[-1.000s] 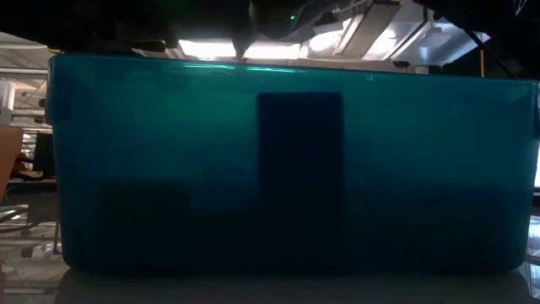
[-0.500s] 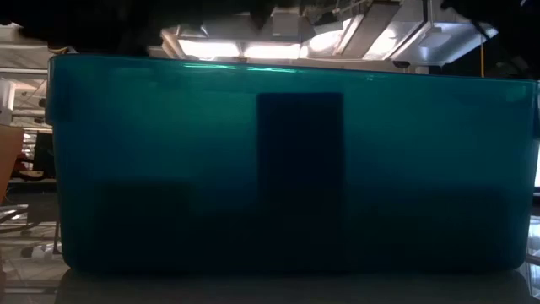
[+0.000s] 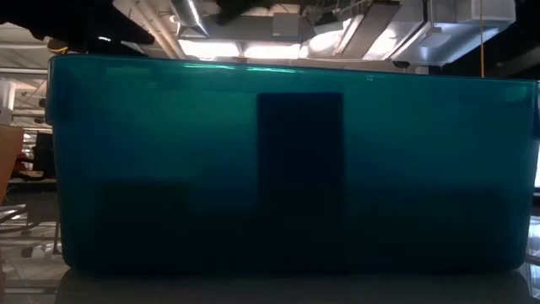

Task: Sort blocks by size
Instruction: Put the orange rectangular block into the yellow bin

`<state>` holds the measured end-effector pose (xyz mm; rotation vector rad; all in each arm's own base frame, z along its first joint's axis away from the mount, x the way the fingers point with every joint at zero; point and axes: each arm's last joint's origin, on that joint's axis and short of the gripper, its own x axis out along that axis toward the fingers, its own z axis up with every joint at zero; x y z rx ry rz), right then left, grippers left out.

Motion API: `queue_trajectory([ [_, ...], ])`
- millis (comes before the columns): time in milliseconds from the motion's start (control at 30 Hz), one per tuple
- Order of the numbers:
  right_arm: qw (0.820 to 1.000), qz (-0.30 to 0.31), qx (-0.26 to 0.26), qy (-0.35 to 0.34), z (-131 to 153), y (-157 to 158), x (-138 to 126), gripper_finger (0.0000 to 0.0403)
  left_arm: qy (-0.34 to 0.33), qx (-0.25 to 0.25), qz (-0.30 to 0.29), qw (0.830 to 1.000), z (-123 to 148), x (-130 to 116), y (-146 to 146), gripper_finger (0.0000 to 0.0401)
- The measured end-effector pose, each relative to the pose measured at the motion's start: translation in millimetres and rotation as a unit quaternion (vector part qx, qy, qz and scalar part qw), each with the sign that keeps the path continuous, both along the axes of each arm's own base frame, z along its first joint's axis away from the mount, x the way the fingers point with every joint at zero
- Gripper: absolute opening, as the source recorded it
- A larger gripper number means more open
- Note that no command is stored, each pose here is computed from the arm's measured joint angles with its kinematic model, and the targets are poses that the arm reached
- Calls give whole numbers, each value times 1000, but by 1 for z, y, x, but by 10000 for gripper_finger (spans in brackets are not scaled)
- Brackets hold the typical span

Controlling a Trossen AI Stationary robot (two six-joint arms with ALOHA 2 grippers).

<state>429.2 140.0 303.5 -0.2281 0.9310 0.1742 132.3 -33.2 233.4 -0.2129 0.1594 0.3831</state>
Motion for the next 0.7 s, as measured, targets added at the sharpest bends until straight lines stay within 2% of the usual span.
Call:
queue_trajectory([
  [167,995,-59,-78,18,-5,-10,-20,177,0,-14,26,1000,-1,2,6,250],
  [267,990,-109,-87,15,-16,-35,-32,177,24,-7,47,999,-5,6,10,250],
  [367,983,-166,-78,-14,-24,-64,-55,177,66,-10,84,994,-3,10,18,250],
  [467,971,-220,-60,-71,-29,-90,-85,177,121,-19,134,983,-2,13,28,250],
  [600,949,-267,-13,-165,-39,-112,-122,177,192,-37,212,957,-9,14,45,250],
  [700,931,-286,17,-226,-50,-121,-142,177,219,-50,266,938,-17,17,60,250],
])
